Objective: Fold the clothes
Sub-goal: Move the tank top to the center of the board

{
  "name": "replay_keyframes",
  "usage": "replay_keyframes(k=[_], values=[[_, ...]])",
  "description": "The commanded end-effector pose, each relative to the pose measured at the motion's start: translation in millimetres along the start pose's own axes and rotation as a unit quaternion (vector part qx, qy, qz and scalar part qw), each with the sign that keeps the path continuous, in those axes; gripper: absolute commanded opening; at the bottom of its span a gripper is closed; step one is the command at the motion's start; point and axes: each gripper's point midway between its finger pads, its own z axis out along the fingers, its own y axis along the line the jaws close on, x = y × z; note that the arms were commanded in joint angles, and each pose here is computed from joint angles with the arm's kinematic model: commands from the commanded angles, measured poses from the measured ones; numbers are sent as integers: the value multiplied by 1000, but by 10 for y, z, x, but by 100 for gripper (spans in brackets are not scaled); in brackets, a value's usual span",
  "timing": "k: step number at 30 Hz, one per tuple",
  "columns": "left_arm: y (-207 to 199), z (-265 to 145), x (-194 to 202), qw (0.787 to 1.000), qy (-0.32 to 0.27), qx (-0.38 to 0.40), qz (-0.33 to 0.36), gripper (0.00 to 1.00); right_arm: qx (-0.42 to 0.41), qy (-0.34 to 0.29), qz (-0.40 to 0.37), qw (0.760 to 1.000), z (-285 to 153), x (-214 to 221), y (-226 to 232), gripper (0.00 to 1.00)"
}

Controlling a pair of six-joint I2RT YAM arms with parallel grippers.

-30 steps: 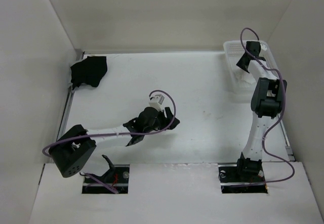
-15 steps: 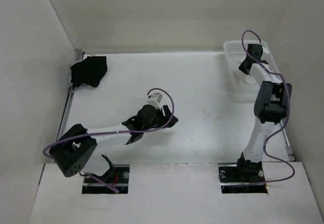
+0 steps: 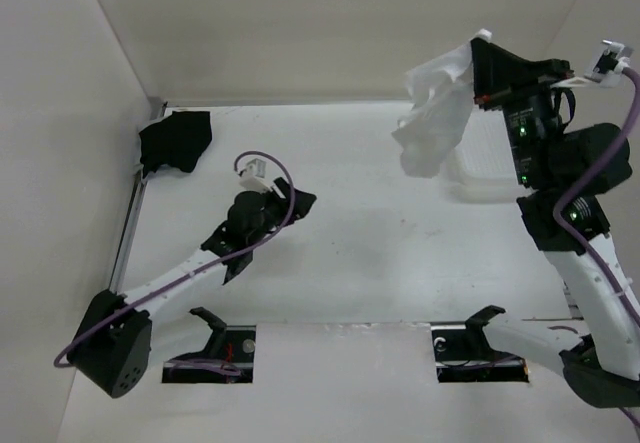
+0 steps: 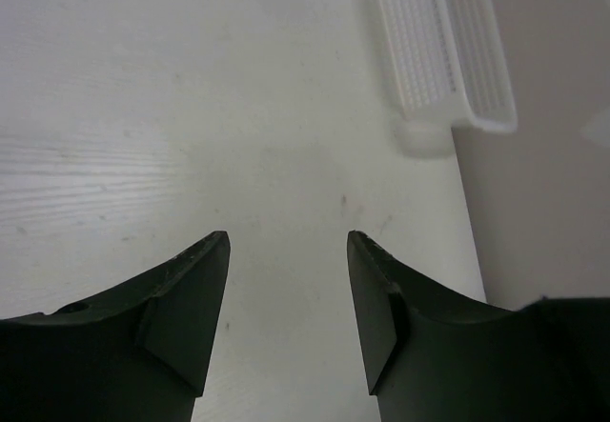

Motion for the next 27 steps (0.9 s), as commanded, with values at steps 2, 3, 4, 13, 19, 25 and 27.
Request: replay_keyframes(k=[2, 3, 4, 13, 19, 25, 27], values=[[467, -255, -501, 991, -91, -79, -57, 51, -133, 65, 17, 989, -273, 294, 725, 4], [552, -339, -612, 987, -111, -91, -68, 51, -145, 92, 31, 985, -335, 519, 761, 5], [599, -390, -673, 985, -123, -97, -73, 51, -145, 106, 36, 983, -349, 642, 739, 5], [872, -559, -680, 981, -129, -135, -53, 51, 16, 434, 172, 884, -679, 4114, -896, 41], [1012, -289, -1, 983, -21, -180, 33, 49, 106, 417, 74, 900, -834, 4061, -1285, 48], [888, -63, 372, 981, 29, -173, 81, 48, 135, 516, -41, 845, -2031, 4313, -1240, 0], [658, 85, 498, 985, 48, -135, 92, 48, 140, 552, -90, 817, -2608, 4397, -1241, 8]])
